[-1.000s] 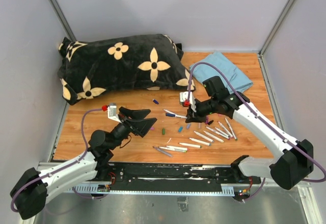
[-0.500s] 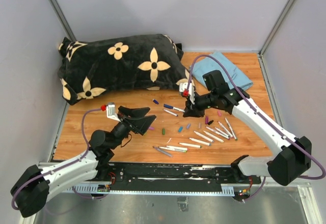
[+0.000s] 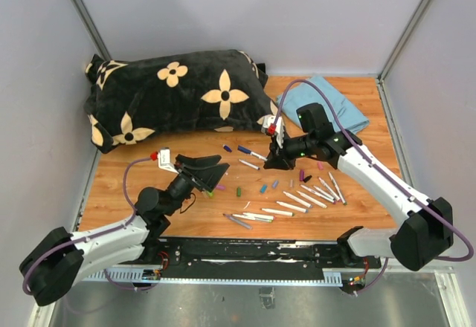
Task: Open the pen caps
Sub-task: Pick up the pen from the center of the board, then open the pen cap from the pen.
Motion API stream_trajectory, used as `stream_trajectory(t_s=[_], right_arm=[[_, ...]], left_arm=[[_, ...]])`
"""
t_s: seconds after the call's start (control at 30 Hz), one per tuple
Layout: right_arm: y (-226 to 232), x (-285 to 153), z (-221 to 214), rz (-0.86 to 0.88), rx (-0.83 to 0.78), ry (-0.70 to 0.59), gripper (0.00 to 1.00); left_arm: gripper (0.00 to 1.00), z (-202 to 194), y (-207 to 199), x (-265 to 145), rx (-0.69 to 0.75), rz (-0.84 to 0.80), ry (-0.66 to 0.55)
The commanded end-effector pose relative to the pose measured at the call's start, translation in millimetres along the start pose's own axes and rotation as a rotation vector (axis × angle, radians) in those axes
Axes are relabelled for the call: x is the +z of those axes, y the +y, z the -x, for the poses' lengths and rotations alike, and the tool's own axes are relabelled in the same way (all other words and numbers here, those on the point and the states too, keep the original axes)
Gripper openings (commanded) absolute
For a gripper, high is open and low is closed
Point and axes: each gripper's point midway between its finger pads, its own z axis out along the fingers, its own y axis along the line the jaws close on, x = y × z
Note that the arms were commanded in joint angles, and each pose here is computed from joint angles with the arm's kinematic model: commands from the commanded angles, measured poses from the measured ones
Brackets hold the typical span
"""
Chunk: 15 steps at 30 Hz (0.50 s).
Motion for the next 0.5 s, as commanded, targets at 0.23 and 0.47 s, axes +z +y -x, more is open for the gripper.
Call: stream_trajectory(t_s=[0.23,0.47], right_arm=[[-11,6,1,-0.025,0.14,-0.057,0.01],[-11,12,-3,-0.006,0.181,-0.06,0.01]], left_arm=[[0.98,3,-3,27,-0.061,0.0,-0.035],[0.96,1,12,47,-0.08,0.052,-0.07]])
